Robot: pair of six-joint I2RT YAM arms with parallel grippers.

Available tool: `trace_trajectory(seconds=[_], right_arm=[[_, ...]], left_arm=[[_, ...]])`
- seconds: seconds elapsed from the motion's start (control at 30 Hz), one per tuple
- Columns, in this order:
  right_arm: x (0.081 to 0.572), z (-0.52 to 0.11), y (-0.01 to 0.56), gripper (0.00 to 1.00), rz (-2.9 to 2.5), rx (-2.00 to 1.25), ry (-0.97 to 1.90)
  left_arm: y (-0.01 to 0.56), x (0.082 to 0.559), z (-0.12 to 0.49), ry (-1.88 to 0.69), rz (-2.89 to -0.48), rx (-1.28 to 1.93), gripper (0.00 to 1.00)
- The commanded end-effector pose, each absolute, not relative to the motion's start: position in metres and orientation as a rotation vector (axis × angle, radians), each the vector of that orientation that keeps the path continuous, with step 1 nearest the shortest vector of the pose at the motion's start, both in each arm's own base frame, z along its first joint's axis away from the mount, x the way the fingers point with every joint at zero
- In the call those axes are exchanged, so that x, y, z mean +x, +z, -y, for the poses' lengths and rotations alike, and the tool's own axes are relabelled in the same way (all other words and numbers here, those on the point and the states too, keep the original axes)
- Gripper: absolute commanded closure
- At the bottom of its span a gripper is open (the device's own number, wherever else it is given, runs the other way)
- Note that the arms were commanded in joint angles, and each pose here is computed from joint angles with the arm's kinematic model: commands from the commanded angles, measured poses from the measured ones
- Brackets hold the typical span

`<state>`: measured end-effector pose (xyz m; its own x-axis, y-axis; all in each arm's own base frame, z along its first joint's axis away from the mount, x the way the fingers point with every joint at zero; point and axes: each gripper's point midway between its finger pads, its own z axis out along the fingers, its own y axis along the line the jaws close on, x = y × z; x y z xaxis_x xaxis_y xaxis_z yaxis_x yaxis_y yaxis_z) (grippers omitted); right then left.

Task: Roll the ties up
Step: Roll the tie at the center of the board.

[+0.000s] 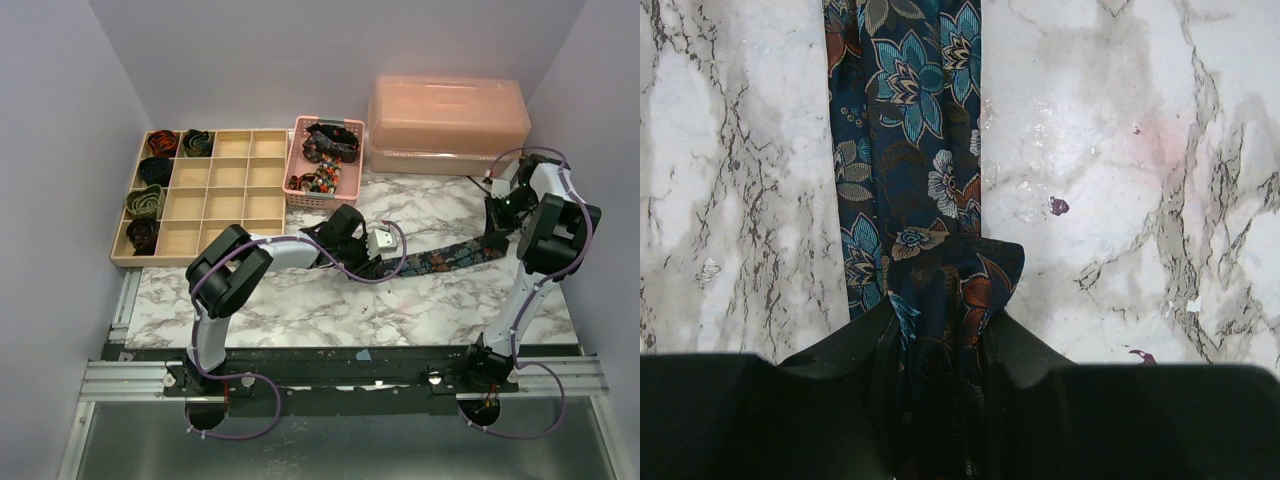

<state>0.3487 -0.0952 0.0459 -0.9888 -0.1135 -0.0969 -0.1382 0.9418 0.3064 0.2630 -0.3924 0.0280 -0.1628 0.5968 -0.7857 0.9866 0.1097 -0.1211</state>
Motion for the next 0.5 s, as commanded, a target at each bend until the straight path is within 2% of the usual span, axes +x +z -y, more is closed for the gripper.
trace_trajectory(seconds=[0.0,0.07,0.2,0.37,0.47], right_arm=[[0.331,0.101,0.037,0.99,-3.075,-0.217,0.430],[0.327,0.107,0.024,0.97,-3.104,-0.220,0.392],[0.324,0.123,-0.009,0.74,-3.143,-0.225,0.273],[0.305,0.129,-0.015,0.72,-3.186,-0.212,0.261],[0.299,0.131,-0.009,0.66,-3.177,-0.209,0.256]], left_arm=[[-0.042,0.246,0.331,-0.733,-2.156,1.590,0.74],[-0.042,0.246,0.330,-0.734,-2.159,1.590,0.74],[-0.040,0.247,0.330,-0.736,-2.152,1.590,0.74],[-0.031,0.245,0.332,-0.757,-2.114,1.596,0.75],[-0.030,0.243,0.333,-0.775,-2.114,1.597,0.74]])
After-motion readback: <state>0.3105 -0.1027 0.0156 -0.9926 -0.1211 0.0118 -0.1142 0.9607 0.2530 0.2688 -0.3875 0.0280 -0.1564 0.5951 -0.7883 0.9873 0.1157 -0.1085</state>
